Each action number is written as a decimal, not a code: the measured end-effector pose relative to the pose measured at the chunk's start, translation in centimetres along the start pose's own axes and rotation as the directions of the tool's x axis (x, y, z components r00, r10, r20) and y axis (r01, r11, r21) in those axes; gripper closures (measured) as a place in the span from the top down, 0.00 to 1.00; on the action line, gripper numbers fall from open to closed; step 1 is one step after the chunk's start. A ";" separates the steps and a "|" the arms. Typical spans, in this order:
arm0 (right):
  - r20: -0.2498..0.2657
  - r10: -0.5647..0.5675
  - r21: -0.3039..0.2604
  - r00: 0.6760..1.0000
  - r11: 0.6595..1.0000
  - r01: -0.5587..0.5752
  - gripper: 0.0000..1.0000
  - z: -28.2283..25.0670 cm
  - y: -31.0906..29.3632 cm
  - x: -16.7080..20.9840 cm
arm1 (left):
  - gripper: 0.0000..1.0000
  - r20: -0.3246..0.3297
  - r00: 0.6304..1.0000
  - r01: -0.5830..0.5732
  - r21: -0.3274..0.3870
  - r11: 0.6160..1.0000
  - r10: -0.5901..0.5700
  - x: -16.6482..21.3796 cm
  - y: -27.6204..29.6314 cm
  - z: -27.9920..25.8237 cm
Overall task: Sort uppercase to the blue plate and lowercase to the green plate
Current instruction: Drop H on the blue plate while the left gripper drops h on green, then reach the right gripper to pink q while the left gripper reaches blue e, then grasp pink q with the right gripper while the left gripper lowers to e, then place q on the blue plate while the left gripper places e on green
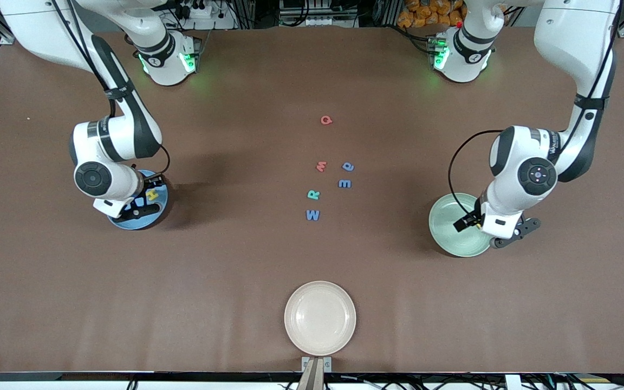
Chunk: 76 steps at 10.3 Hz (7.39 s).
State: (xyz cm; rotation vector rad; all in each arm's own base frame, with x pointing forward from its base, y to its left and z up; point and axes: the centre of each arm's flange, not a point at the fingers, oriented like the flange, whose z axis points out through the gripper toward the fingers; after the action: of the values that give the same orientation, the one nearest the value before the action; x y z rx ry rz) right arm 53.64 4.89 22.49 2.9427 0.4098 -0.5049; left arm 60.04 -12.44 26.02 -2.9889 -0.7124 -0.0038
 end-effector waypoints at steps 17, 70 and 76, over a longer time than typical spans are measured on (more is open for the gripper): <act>-0.054 0.582 0.334 0.812 0.776 -0.534 0.73 -1.7 -45.1 -14.7 | 1.00 0.105 0.823 0.561 -0.005 0.828 -0.558 -21.0 23.1 3.6; -0.221 0.572 0.164 0.790 0.820 -0.548 0.42 1.7 -53.1 -9.1 | 0.27 0.022 0.260 0.960 -0.114 0.256 -0.965 -9.9 16.3 -0.9; -0.121 0.329 -0.057 0.937 0.940 -0.338 0.42 0.4 -40.5 -5.8 | 0.27 -0.032 0.297 0.953 -0.052 0.299 -0.954 1.6 4.8 0.1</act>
State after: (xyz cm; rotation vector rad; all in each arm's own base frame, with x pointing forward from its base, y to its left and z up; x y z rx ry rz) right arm 36.71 42.14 20.93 2.8846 -0.0638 -0.2774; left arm 63.60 -15.98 25.58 -2.0011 -2.3577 -0.1595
